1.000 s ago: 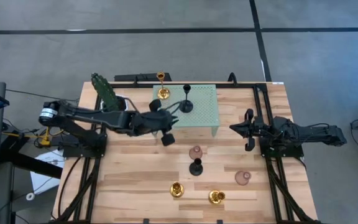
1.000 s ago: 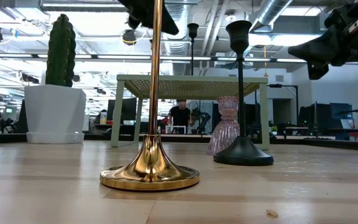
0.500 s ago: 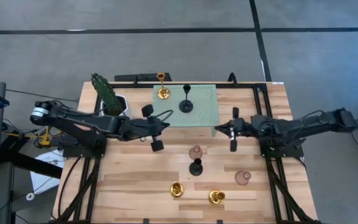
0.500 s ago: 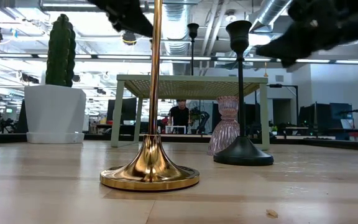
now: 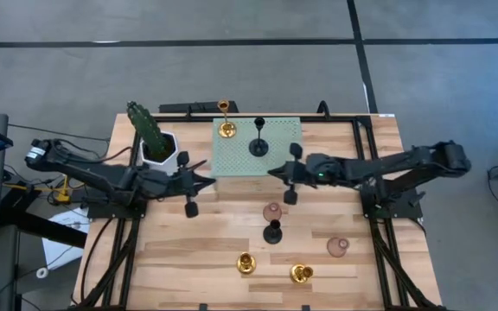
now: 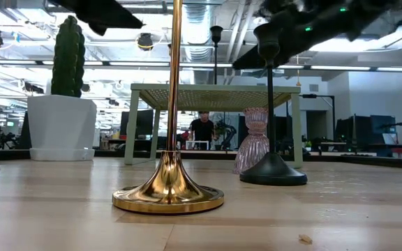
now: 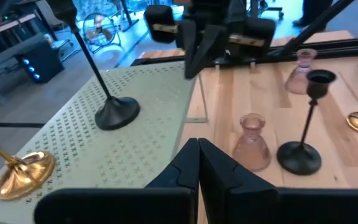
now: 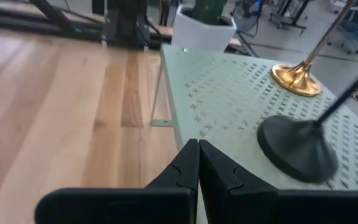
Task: Pick & Place candle stick holders
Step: Put the left black candle holder on the shelf
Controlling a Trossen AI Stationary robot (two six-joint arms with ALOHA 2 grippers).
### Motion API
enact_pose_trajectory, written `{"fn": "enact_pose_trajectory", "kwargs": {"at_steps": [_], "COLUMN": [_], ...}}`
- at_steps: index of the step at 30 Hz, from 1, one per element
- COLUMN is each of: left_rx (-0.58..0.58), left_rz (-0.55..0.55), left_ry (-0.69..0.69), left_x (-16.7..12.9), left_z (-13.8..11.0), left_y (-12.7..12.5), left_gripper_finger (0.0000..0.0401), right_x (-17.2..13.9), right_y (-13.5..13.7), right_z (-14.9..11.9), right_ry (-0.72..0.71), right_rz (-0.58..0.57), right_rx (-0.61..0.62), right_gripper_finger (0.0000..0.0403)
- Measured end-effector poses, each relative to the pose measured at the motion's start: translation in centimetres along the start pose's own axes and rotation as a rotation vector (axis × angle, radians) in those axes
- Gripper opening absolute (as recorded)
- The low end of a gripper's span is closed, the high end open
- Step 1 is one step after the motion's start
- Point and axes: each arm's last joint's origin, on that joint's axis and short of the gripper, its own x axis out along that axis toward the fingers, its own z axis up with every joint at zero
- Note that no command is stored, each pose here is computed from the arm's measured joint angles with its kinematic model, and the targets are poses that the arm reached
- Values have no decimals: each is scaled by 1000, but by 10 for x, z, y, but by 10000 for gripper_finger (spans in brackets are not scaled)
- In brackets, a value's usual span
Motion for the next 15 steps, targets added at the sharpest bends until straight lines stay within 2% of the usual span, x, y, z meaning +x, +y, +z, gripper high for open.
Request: {"fn": "enact_pose_trajectory", "kwargs": {"at_steps": [8, 15], "left_rx": [5, 14], "left_rz": [-11, -13], "left_ry": [4, 19], "left_x": [-5, -4], "left_z": [-12, -18], "left_y": [0, -1], "left_gripper_finger": [2, 4], "right_x": [37, 45], "right_y": [-11, -20], "right_z": [11, 10], "right_ry": [101, 171], "right_rz": [-75, -107], "right_rx": [-2, -3], "right_gripper_finger": [0, 0]}}
